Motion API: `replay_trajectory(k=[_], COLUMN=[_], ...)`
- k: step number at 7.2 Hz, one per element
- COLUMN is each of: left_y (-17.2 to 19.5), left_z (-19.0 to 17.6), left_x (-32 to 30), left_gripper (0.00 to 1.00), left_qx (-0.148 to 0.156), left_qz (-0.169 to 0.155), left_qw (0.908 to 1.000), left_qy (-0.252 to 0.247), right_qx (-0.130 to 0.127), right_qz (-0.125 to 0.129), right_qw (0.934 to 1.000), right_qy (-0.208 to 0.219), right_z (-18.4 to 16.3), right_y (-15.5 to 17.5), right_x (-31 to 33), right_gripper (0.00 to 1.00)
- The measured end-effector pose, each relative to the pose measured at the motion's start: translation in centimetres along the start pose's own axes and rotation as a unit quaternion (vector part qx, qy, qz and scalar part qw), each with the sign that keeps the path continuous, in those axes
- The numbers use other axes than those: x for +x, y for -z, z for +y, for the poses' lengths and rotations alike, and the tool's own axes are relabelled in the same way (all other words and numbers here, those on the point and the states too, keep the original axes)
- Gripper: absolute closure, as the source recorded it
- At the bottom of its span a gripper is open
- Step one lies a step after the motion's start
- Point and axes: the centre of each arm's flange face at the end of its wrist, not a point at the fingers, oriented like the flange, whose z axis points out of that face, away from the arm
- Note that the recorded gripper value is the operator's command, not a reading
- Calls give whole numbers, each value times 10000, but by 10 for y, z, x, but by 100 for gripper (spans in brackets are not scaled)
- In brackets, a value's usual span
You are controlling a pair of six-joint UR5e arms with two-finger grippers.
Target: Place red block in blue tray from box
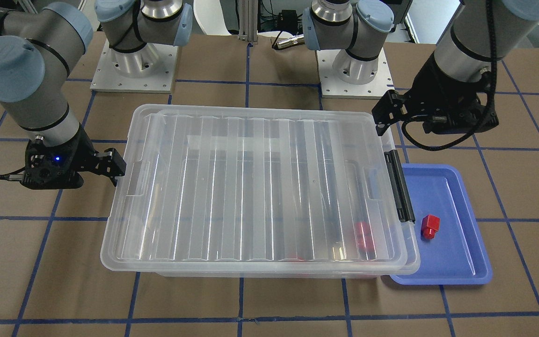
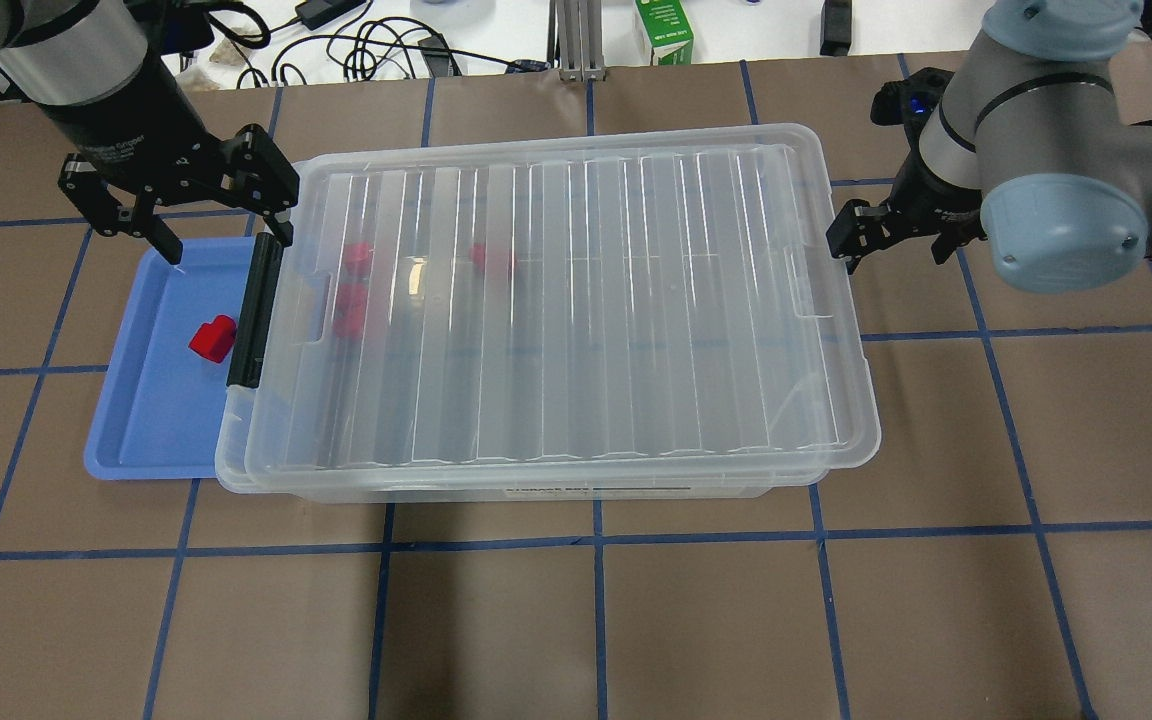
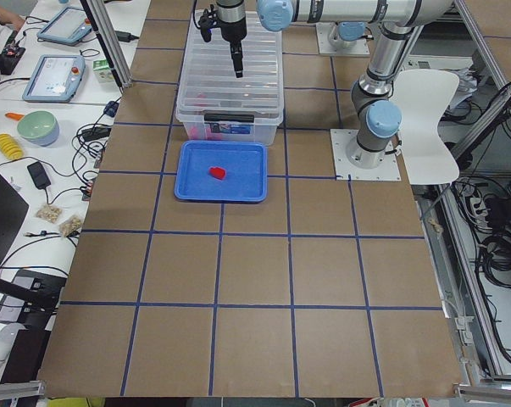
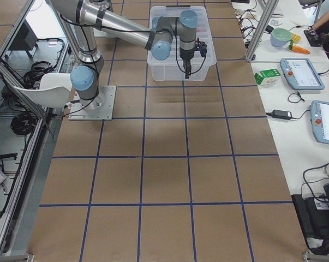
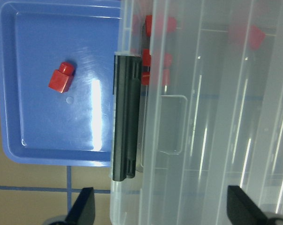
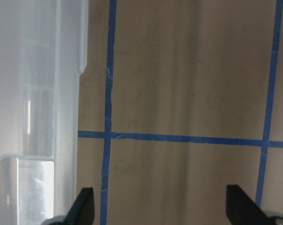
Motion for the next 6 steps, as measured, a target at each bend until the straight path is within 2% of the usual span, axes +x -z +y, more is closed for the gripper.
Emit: replay_trajectory(k=[1, 3, 5, 6], left_y=[-2, -11, -13, -12], left_z=[9, 18, 22, 23], left_x=[3, 11, 14, 13], left_gripper=[0, 0, 0, 0], left_qx=[-20, -105, -129, -121], left_qz=[-15, -30, -36, -77], left_qw=[10000, 9999, 9996, 9995], left_qy=[-19, -132, -267, -288], right_qx=[68, 31, -45, -56], right_qz=[19, 4, -95, -118], right_qw=[10000, 10000, 9999, 9999], right_qy=[21, 15, -14, -19], right_z=[-5, -13, 5, 19], right_y=[10, 58, 125, 145], right_x=[3, 8, 3, -4], right_gripper=[0, 0, 0, 0])
